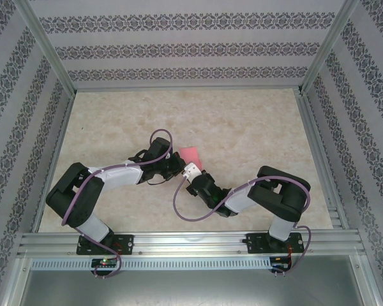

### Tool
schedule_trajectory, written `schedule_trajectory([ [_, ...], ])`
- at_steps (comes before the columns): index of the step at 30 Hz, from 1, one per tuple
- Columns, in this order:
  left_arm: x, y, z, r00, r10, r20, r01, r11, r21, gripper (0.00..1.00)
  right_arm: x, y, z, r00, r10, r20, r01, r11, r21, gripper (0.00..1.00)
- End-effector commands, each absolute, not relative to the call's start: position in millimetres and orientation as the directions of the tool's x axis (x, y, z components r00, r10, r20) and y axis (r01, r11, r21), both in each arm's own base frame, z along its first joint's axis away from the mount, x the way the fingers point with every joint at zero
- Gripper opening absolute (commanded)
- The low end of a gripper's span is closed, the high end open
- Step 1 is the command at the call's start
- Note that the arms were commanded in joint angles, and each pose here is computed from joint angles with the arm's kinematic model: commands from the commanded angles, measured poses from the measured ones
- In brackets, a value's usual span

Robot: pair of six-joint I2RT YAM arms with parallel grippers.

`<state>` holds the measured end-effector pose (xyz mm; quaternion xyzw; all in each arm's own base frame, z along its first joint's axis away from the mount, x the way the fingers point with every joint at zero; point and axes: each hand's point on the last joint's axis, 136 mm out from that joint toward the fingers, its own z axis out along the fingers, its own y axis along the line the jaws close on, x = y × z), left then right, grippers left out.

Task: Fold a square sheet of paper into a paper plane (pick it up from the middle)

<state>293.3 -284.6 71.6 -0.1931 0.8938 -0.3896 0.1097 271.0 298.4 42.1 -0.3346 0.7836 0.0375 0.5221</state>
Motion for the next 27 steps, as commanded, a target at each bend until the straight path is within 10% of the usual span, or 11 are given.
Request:
schedule_trajectory([
  [1, 297, -280, 90, -0.891, -0.450, -0.051, -0.258, 0.598, -0.759, 0.14, 271, 298, 40, -0.240, -0.467, -0.851, -0.575, 0.775, -0.263, 0.07],
  [8, 309, -253, 109, -0.879, -0.452, -0.152, -0.200, 0.639, -0.742, 0.41, 267, 296, 39, -0.326, -0.363, -0.873, -0.627, 0.774, -0.088, 0.00],
  [27, 302, -230, 114, -0.875, -0.402, -0.272, -0.057, 0.642, -0.764, 0.56, 279, 296, 56, -0.664, 0.023, -0.747, -0.513, 0.713, 0.478, 0.00],
])
